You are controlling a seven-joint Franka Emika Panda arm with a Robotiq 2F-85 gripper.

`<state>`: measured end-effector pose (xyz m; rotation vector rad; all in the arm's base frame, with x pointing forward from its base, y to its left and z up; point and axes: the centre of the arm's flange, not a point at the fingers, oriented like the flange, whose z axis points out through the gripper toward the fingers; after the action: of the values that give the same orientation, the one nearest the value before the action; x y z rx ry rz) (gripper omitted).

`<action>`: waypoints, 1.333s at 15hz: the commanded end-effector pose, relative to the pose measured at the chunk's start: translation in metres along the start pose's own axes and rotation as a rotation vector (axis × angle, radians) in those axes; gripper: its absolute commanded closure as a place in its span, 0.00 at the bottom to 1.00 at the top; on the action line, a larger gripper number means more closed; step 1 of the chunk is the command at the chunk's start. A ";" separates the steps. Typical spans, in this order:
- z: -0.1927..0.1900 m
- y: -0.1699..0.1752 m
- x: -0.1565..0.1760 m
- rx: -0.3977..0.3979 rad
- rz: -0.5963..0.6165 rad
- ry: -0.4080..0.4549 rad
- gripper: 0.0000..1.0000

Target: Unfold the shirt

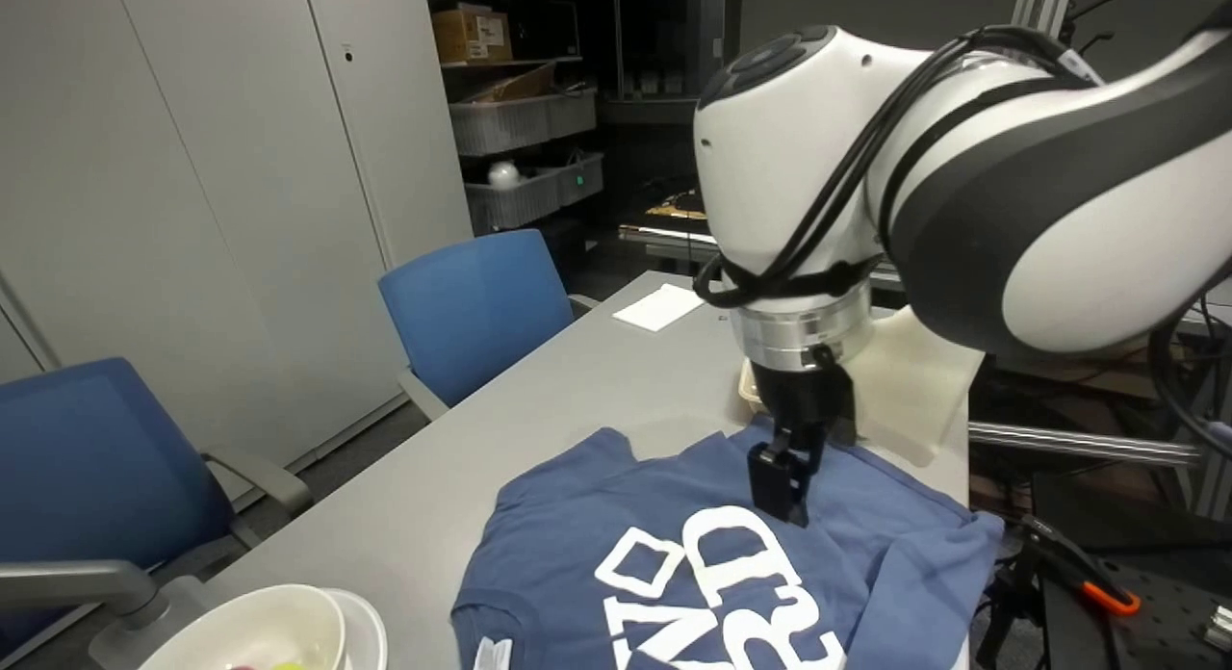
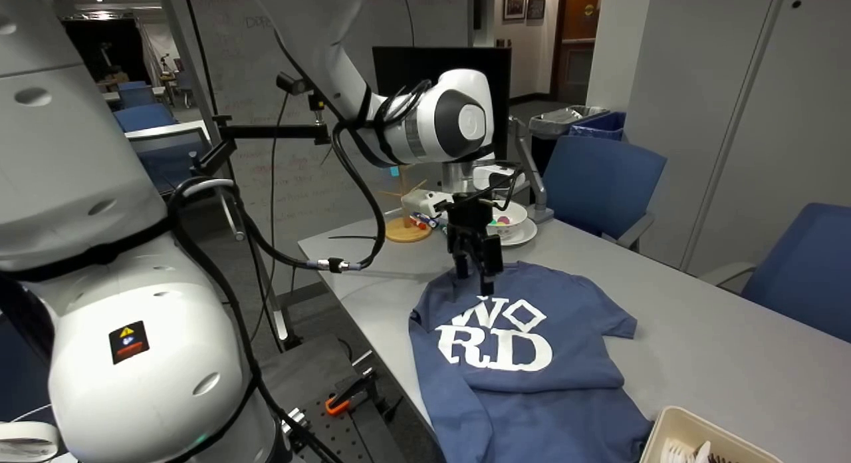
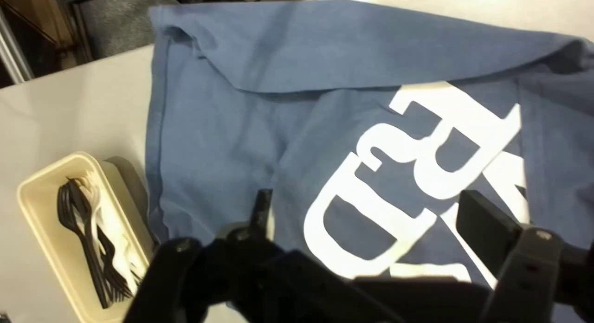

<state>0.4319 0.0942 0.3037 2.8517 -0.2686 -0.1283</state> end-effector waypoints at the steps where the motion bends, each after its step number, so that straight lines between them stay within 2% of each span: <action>1: -0.029 0.010 0.006 0.130 0.023 0.052 0.00; 7: -0.065 0.048 -0.005 0.286 0.056 0.112 0.00; 10: -0.088 0.080 -0.025 0.355 0.060 0.129 0.00; 14: -0.099 0.120 -0.041 0.427 0.056 0.176 0.00; 15: -0.092 0.091 -0.015 0.384 0.065 0.159 0.00; 17: -0.096 0.106 -0.023 0.404 0.067 0.179 0.00; 20: -0.095 0.109 -0.028 0.407 0.066 0.182 0.00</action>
<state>0.3963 0.0215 0.4269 3.2216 -0.3891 0.2245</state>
